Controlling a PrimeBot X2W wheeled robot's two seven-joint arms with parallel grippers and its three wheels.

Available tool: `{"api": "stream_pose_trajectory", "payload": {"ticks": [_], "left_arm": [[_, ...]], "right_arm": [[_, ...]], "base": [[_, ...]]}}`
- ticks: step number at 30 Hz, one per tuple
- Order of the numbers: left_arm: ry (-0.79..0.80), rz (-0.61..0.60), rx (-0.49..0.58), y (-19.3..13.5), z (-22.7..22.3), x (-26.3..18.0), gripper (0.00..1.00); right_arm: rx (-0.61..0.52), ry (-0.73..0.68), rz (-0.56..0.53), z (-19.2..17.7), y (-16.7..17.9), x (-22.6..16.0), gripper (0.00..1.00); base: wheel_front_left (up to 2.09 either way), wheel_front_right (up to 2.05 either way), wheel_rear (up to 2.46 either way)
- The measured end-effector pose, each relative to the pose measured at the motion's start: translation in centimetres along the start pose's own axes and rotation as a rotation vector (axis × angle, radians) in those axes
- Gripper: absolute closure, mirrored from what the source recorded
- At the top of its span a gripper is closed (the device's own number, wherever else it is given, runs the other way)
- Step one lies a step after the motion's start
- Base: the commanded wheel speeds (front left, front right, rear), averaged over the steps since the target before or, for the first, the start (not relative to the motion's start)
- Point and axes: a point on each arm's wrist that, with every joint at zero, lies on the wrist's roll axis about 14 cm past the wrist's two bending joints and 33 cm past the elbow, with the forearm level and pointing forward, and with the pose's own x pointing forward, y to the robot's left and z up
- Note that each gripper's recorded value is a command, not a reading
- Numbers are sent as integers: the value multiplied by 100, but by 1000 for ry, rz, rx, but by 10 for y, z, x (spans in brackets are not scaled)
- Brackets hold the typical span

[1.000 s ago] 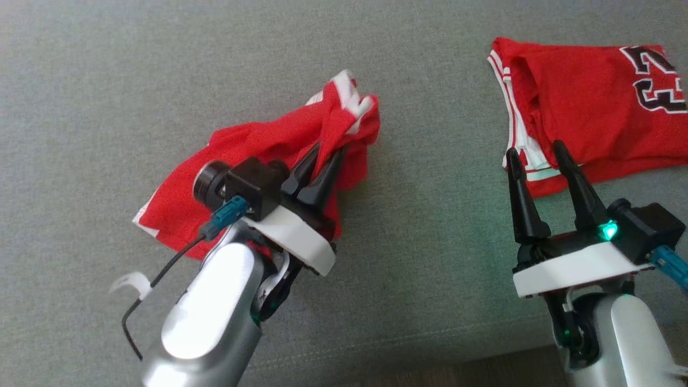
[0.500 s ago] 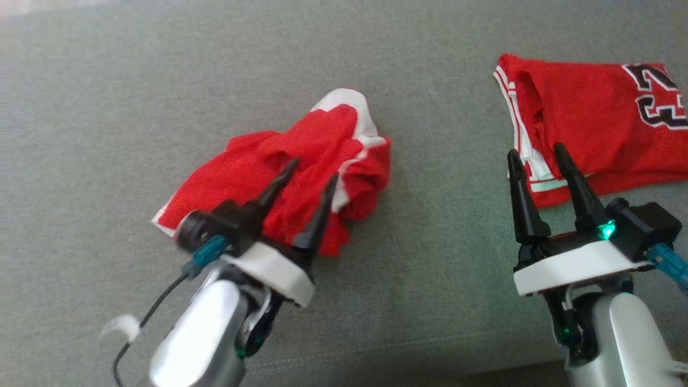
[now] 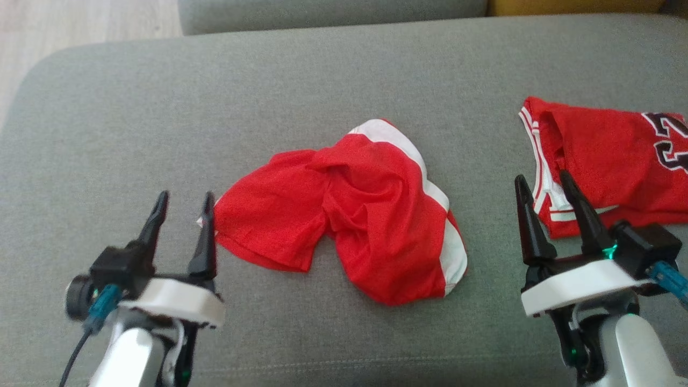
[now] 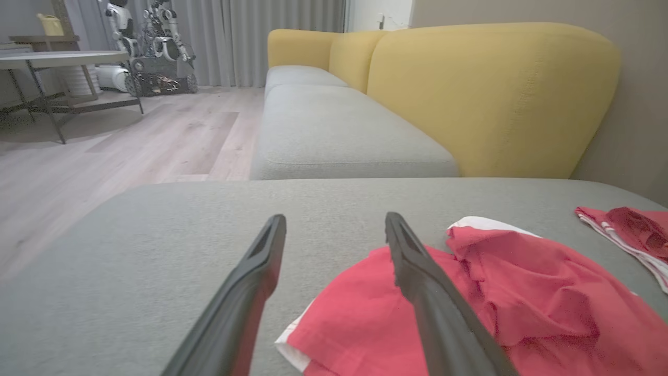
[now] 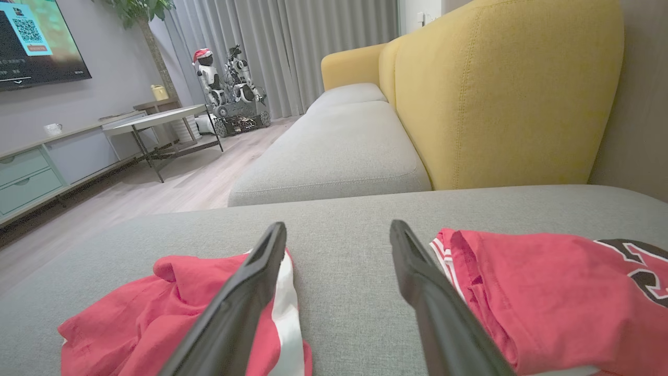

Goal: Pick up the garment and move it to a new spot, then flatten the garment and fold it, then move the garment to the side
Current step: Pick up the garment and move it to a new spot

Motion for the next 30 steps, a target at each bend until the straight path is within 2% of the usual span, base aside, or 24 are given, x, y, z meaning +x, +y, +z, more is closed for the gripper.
{"api": "stream_pose_trajectory", "payload": {"ticks": [3,8,30], "left_arm": [[6,35,25,14,0,-13,0],[18,59,31,18,-1,-32,0],[17,57,27,17,1,-32,0]], "right_arm": [[-1,-2,9,1,4,-5,0],[0,22,17,-4,8,-15,0],[-1,24,17,-3,8,-14,0]], "base": [[0,0,0],[0,0,0],[0,0,0]]}}
